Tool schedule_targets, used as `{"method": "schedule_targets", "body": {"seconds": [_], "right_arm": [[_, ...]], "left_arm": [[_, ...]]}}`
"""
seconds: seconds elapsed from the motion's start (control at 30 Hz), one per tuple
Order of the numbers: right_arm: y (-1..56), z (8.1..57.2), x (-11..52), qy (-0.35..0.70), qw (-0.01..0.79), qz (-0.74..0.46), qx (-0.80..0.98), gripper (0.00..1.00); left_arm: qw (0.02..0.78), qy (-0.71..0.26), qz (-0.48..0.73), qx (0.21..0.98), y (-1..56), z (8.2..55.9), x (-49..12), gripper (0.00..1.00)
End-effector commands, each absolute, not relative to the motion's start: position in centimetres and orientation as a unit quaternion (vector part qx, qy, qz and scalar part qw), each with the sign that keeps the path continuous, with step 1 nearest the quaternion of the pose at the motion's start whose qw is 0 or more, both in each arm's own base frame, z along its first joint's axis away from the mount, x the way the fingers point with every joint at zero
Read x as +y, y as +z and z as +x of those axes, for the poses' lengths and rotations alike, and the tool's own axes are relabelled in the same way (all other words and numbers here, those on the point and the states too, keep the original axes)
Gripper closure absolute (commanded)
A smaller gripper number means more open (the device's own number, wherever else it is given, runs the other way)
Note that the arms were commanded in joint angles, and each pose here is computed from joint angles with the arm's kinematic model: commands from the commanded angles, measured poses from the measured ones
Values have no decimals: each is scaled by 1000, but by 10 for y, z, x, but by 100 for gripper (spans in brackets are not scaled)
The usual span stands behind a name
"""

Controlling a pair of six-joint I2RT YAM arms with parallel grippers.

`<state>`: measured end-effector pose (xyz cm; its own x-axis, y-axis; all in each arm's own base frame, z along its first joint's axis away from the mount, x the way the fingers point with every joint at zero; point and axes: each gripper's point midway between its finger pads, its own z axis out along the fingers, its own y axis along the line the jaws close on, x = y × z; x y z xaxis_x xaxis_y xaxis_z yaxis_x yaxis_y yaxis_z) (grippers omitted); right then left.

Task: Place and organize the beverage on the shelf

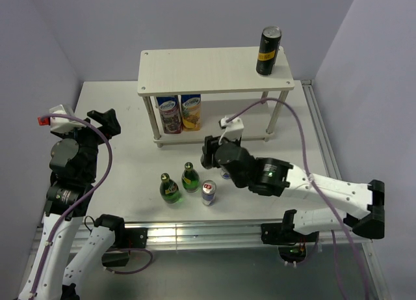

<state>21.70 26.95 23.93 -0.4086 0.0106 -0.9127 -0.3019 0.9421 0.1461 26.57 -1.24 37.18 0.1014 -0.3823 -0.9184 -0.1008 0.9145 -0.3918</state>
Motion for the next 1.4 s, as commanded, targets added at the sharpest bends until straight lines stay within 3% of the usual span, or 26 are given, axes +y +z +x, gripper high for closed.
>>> {"method": "schedule_targets", "body": {"seconds": [0.0, 0.27, 0.47, 1.37], "right_arm": [[349, 228, 247, 169, 617, -33, 768, 100], [484, 268, 223, 178, 675, -24, 715, 100], [543, 316, 194, 134, 696, 0, 705, 100], [496, 432, 151, 33, 654, 36, 755, 100]], "left_arm": [[725, -99, -182, 657, 377, 265, -11, 8], [726, -96, -187, 655, 378, 265, -8, 8], [726, -94, -187, 654, 378, 264, -7, 8], [728, -98, -186, 652, 379, 263, -8, 8]]}}
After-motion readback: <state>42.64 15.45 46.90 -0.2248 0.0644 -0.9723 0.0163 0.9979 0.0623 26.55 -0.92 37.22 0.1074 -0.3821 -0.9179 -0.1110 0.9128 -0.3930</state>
